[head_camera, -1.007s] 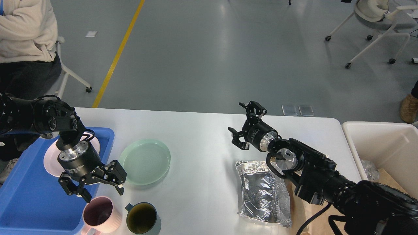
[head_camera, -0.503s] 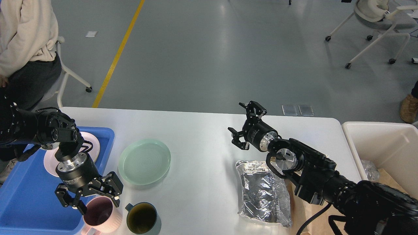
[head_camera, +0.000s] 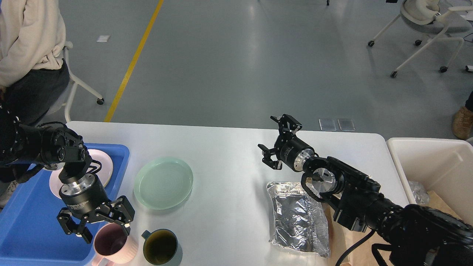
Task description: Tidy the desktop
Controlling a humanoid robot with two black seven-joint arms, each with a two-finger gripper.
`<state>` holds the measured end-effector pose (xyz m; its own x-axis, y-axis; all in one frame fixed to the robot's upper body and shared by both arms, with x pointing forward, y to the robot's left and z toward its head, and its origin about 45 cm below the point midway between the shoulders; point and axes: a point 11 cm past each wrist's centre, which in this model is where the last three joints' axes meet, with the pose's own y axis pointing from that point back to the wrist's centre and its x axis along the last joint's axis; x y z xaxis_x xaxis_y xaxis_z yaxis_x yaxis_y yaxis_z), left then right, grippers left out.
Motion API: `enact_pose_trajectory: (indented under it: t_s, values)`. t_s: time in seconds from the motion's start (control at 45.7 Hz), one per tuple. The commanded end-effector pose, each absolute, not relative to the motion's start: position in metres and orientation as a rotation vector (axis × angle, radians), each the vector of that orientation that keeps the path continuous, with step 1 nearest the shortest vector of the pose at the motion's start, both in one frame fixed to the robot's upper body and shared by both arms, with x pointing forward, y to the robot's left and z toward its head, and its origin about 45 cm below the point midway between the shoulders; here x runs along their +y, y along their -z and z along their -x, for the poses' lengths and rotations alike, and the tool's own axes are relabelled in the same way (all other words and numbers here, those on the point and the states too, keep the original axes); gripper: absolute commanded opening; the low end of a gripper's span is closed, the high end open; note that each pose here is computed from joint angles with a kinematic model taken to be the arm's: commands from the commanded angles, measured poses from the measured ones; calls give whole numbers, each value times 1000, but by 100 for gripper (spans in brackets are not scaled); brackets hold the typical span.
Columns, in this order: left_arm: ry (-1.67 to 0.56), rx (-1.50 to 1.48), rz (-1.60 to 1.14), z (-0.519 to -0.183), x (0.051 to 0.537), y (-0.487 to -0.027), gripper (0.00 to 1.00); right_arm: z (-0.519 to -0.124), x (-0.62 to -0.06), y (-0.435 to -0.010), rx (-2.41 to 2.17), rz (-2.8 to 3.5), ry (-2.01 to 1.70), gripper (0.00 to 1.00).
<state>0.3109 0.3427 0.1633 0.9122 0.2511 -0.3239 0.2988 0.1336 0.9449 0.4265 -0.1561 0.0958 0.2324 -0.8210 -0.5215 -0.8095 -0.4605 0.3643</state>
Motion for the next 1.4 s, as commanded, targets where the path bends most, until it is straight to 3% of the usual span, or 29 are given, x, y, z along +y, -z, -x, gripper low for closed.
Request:
enact_pose_trajectory:
  t_s: [0.0, 0.482, 1.379]
  values:
    - [23, 440, -1450, -315, 341, -163, 96, -426, -156, -96, -1622, -2452, 1056, 100]
    - [25, 433, -1432, -315, 337, -139, 97, -427, -156, -96, -1624, -2453, 1055, 100]
    - [2, 403, -1434, -321, 338, -137, 96, -426, -156, -96, -1622, -2452, 1056, 100]
